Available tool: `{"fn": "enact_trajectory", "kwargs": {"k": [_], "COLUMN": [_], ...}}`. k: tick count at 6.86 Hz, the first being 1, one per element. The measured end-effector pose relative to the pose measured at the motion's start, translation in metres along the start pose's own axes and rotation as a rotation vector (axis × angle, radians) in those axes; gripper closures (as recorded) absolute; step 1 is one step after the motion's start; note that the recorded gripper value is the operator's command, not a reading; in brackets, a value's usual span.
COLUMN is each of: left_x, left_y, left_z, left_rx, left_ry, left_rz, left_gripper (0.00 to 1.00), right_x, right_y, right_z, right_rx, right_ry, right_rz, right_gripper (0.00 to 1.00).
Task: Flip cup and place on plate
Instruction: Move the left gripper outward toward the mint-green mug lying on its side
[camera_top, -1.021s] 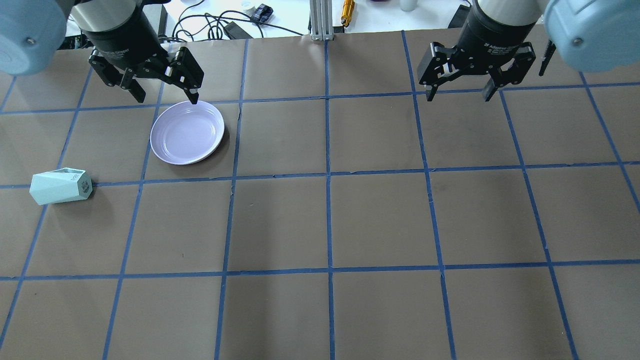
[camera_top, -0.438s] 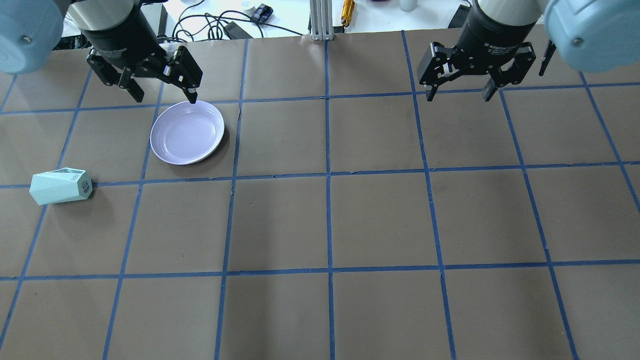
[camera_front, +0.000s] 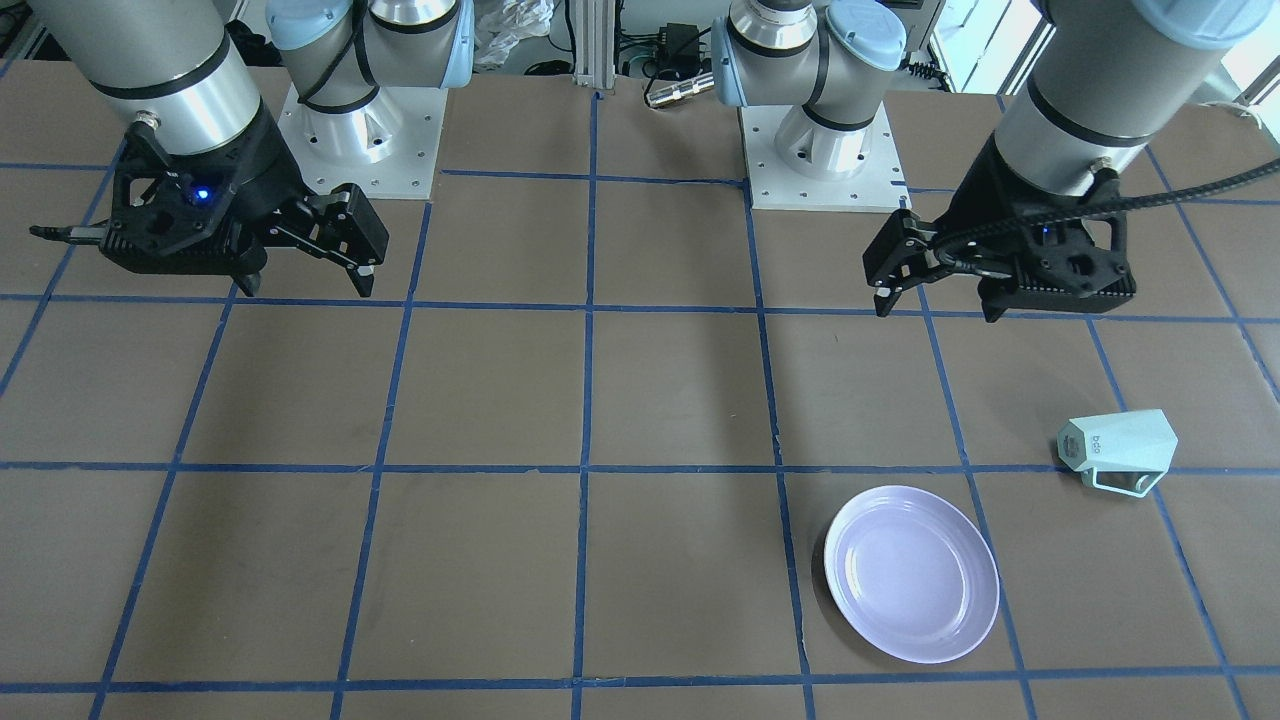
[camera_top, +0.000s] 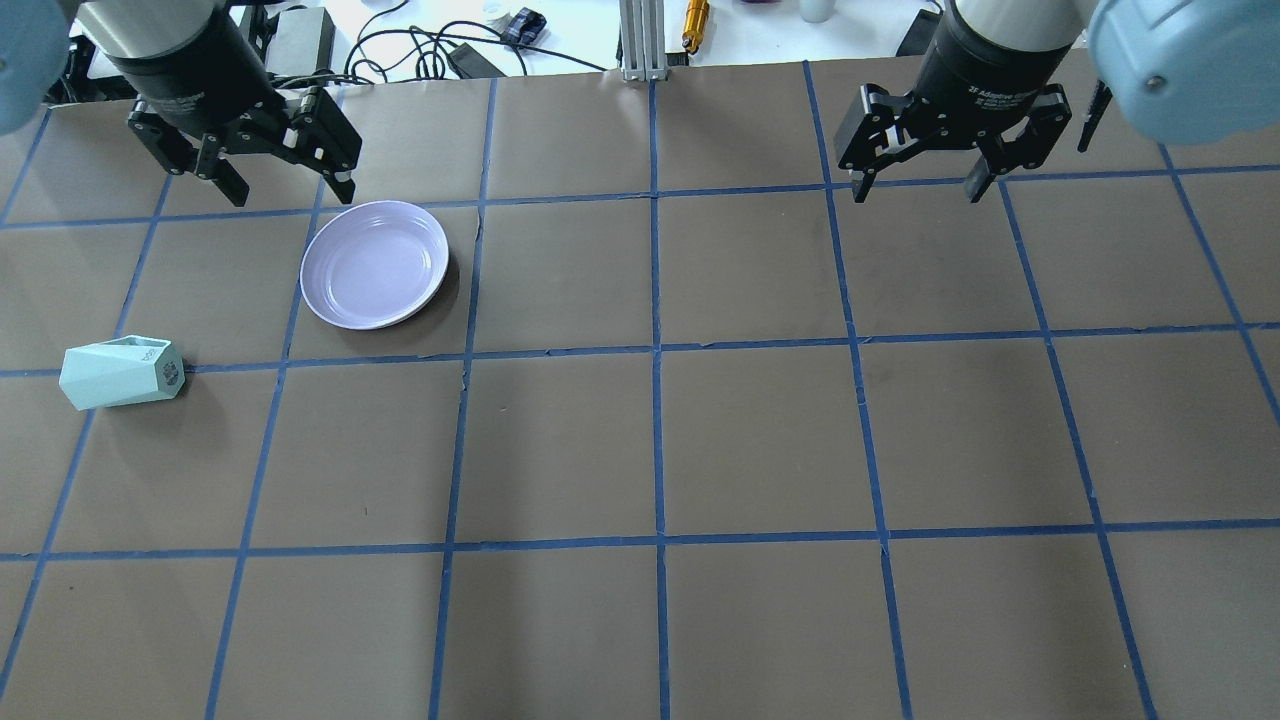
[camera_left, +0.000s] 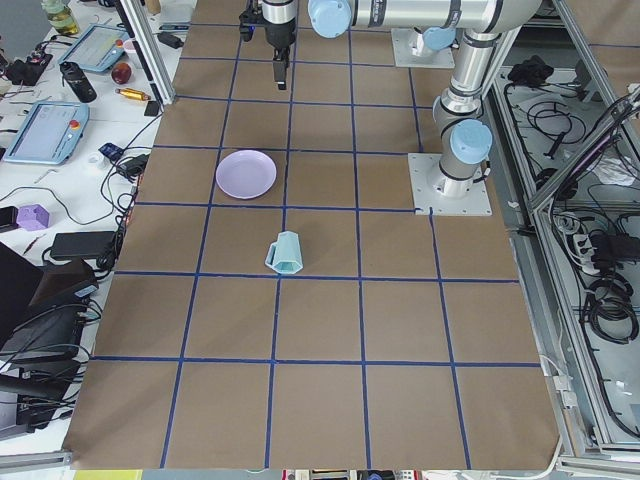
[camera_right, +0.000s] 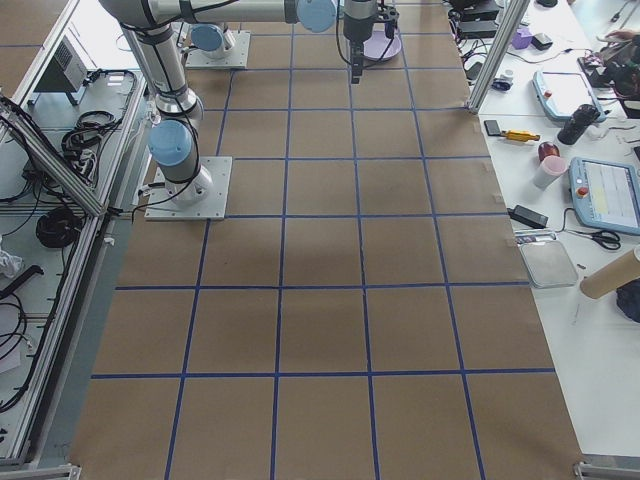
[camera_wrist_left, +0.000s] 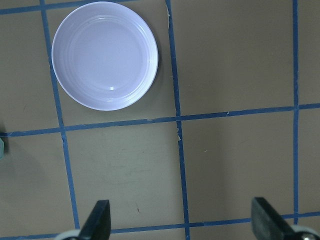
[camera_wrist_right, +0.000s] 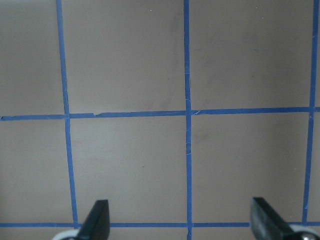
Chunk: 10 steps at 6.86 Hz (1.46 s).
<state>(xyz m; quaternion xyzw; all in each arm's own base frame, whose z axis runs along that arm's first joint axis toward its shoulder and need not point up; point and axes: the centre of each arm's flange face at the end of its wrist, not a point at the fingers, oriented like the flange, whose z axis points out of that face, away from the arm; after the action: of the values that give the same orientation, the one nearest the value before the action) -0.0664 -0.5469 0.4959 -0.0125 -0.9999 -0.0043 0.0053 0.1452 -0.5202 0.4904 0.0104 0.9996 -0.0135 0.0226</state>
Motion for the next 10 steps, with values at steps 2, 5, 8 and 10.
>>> {"fn": "enact_trajectory", "kwargs": {"k": [2, 5, 8, 10], "left_x": [-0.064, -0.173, -0.285, -0.348], "left_y": [-0.002, 0.002, 0.014, 0.024], "left_z": [0.007, 0.035, 0.078, 0.112], "left_rx": [-0.046, -0.103, -0.143, -0.134], "left_ry": [0.017, 0.060, 0.132, 0.215], "left_rz": [-0.018, 0.019, 0.079, 0.083], "left_gripper": [0.00, 0.00, 0.00, 0.00], "right_x": [0.000, 0.000, 0.000, 0.000], "right_y": [0.000, 0.000, 0.000, 0.000], "right_z": [0.000, 0.000, 0.000, 0.000], "right_rx": [0.000, 0.000, 0.000, 0.000], "right_ry": [0.000, 0.000, 0.000, 0.000], "right_rz": [0.000, 0.000, 0.000, 0.000], "right_gripper": [0.00, 0.00, 0.00, 0.00]}}
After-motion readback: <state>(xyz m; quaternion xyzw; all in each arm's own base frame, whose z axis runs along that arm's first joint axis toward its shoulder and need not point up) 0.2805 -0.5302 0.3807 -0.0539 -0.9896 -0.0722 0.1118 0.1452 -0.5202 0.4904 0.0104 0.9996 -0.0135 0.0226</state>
